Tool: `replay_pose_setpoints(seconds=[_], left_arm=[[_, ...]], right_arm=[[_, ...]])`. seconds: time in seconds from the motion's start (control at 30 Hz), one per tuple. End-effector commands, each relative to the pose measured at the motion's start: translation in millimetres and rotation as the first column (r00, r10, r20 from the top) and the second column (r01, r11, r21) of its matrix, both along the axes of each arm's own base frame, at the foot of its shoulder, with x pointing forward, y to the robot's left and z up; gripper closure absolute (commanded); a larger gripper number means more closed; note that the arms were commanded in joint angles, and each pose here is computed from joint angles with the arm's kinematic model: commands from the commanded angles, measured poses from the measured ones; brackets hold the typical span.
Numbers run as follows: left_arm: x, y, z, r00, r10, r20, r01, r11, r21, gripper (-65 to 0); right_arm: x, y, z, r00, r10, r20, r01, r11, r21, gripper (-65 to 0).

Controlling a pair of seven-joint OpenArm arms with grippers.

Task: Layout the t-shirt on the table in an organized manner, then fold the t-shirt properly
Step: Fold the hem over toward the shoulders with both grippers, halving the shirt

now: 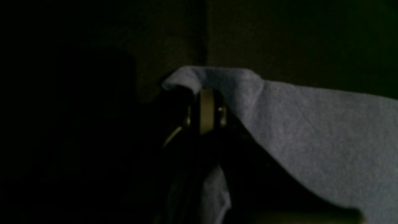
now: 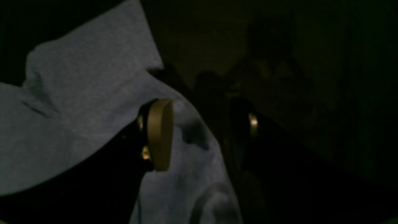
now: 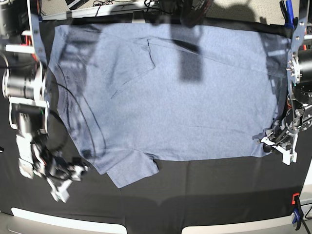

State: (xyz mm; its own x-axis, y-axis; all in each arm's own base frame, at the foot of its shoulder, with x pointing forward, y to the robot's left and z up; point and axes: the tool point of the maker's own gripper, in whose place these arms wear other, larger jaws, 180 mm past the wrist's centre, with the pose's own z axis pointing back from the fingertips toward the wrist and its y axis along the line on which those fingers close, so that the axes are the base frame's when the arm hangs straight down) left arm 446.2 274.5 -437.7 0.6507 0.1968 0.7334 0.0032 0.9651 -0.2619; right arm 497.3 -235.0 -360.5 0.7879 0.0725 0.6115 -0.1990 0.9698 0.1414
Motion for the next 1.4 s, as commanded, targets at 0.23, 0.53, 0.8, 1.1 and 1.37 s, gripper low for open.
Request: replay_pose_setpoints(seconds=[0.23,0.53,0.8,1.1,1.37], left_arm=[[3,3,4,1.0,-0.016,-0.016,0.016,1.0,0.016,0.0],[4,3,5,1.0,-0.013,-0.009,0.014,1.0,0.016,0.0],[4,3,6,1.0,-0.013,-0.006,0.013,1.0,0.015,0.0],[24,11,34,0.982,0.063,0.177,-0.06,0.998,-0.022,0.0],[53,19,88,0.938,0.1,0.332,-0.08,0.994,-0.073,0.0]], right_arm=[[-3,-6,-8,0.999,0.016,-0.052,-0.022,0.993,-0.115,-29.1],[-24,-16,-36,0.993,-0.02,-0.114,0.001,0.986,-0.166,-29.0],[-31,-16,-48,0.993,-0.02,-0.113,0.0,0.985,-0.173,-23.5],[-4,-17,-29,0.997,0.016,0.073,-0.001,0.979,-0.204,0.0],[5,-18,-13,0.993,0.051,0.108,-0.022,0.967,-0.255,0.0]])
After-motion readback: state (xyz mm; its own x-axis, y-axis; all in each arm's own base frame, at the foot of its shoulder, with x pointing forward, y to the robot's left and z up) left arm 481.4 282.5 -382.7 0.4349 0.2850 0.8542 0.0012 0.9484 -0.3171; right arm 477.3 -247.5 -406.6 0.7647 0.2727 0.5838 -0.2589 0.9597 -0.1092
